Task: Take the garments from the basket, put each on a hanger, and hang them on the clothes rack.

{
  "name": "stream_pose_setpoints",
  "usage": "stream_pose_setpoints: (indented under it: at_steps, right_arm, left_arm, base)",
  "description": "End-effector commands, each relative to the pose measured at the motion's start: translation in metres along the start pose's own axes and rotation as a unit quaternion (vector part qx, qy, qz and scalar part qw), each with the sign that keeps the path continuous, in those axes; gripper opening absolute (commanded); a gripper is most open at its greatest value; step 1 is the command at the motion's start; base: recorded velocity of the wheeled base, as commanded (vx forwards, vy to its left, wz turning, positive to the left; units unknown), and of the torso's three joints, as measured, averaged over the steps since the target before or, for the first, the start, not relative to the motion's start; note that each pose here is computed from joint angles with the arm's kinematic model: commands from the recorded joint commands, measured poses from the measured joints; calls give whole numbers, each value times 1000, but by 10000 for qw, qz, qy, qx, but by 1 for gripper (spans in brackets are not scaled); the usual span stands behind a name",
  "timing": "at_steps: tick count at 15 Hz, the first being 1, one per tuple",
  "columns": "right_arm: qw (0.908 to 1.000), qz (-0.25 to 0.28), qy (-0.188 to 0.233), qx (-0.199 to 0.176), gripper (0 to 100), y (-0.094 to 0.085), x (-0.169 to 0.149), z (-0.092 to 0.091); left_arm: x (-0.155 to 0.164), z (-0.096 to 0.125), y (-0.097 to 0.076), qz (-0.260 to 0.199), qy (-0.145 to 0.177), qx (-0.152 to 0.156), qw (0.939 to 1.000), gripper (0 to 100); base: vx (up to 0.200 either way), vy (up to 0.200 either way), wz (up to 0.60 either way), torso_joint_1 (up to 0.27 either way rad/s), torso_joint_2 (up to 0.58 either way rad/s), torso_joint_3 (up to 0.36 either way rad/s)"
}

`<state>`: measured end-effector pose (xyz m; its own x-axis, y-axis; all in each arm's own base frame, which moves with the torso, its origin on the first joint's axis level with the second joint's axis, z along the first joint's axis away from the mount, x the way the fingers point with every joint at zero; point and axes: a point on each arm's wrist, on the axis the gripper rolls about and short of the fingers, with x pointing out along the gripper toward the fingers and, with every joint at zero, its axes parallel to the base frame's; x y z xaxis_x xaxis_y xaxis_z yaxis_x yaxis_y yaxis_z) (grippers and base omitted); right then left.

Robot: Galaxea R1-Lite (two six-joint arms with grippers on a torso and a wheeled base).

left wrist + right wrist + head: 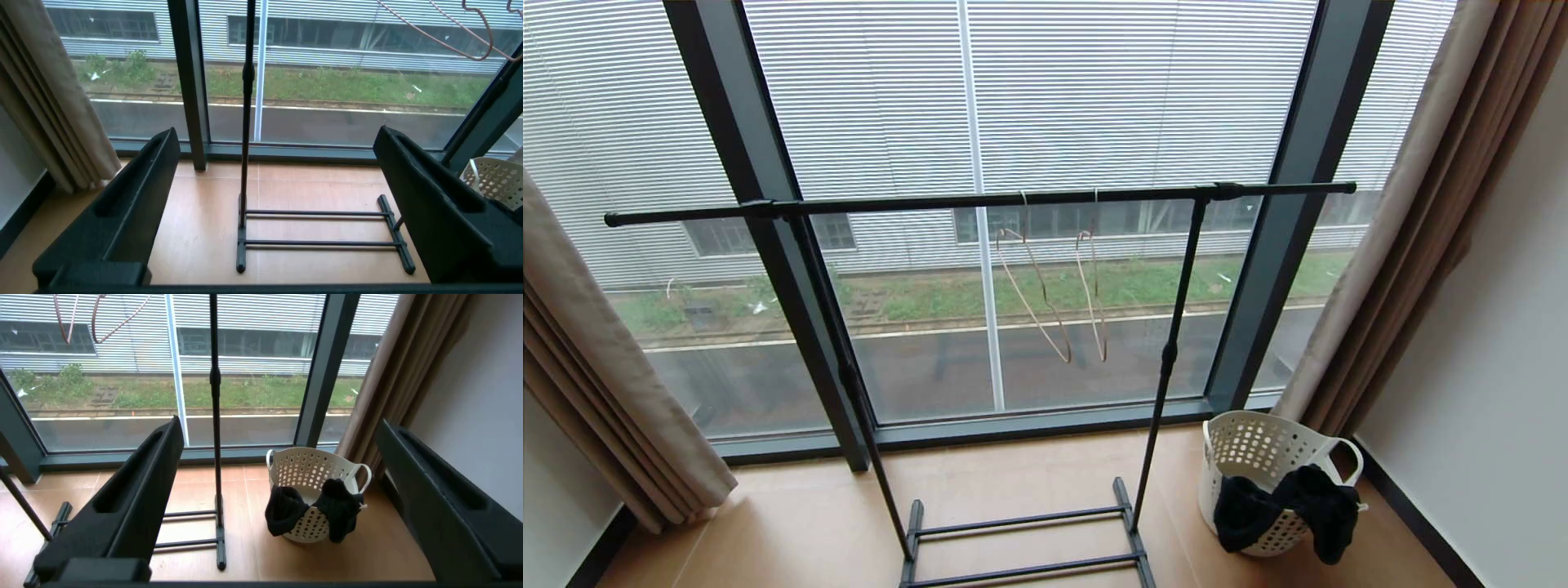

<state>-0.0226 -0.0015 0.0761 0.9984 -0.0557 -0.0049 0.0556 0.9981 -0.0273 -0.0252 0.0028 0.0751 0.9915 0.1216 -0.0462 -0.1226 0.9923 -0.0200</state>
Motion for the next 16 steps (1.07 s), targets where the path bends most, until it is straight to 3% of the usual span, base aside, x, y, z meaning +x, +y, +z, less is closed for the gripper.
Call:
stream_pose_setpoints:
  at_steps: [1,16]
  right_arm:
    - [10000,3,14,-4,100,0,0,0]
    - [9998,64,21,188,100,0,0,0]
  left_arm:
    - [0,0,0,-4,5,7,10000,100]
    - [0,1,0,-27,-10,-49,10000,100]
  base:
    - [0,0,0,0,0,0]
    - [0,0,0,0,0,0]
